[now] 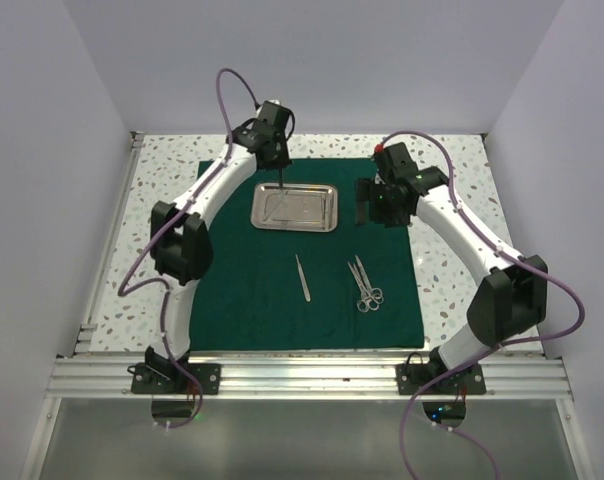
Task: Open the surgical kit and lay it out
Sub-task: Pick up the medical item from the container, then place the medical item in the surgical kit.
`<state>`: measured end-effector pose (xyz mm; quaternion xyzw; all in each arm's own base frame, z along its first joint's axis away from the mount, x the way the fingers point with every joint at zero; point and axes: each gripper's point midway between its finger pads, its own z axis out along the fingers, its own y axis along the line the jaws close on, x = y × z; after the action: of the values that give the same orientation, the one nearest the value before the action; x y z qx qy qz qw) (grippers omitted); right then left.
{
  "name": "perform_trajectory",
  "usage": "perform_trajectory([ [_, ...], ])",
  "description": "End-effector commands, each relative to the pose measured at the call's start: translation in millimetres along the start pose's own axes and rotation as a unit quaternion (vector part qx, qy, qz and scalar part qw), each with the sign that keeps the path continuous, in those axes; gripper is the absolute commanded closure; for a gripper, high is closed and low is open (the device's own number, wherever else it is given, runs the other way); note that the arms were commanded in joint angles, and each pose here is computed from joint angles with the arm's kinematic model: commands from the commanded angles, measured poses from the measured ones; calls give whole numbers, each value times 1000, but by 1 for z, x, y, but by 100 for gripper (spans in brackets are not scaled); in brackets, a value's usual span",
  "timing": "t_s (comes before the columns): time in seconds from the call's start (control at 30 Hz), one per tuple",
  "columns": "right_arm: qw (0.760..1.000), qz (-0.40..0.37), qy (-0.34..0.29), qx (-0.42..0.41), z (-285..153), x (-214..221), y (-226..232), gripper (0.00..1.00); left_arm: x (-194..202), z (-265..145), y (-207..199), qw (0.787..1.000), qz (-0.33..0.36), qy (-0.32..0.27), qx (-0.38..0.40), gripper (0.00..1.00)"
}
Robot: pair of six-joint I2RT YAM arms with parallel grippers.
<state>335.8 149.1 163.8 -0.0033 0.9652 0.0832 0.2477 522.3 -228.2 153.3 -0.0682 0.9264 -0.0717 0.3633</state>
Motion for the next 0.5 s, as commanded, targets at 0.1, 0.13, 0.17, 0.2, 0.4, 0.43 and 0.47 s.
perform_trajectory([
  [0.1,1000,-8,4,-7,-5,-1,1,23,50,-71,-18,999,-25,29,23,100],
  [0.13,1000,-7,4,-4,-6,0,-1,23,61,-75,-17,998,-38,35,20,100],
  [0.17,1000,-8,8,-2,-4,4,-1,23,74,-80,-21,998,-36,42,25,100],
  [0.2,1000,-7,12,0,-4,6,-3,23,91,-83,-16,998,-36,51,24,100],
  [0.4,999,-5,32,4,0,26,-9,23,160,-91,-33,992,-17,109,55,100],
  [0.43,999,-4,36,6,1,28,-10,23,166,-91,-37,992,-12,116,58,100],
  [0.47,999,-1,40,7,2,33,-11,23,173,-92,-41,991,-3,121,61,100],
])
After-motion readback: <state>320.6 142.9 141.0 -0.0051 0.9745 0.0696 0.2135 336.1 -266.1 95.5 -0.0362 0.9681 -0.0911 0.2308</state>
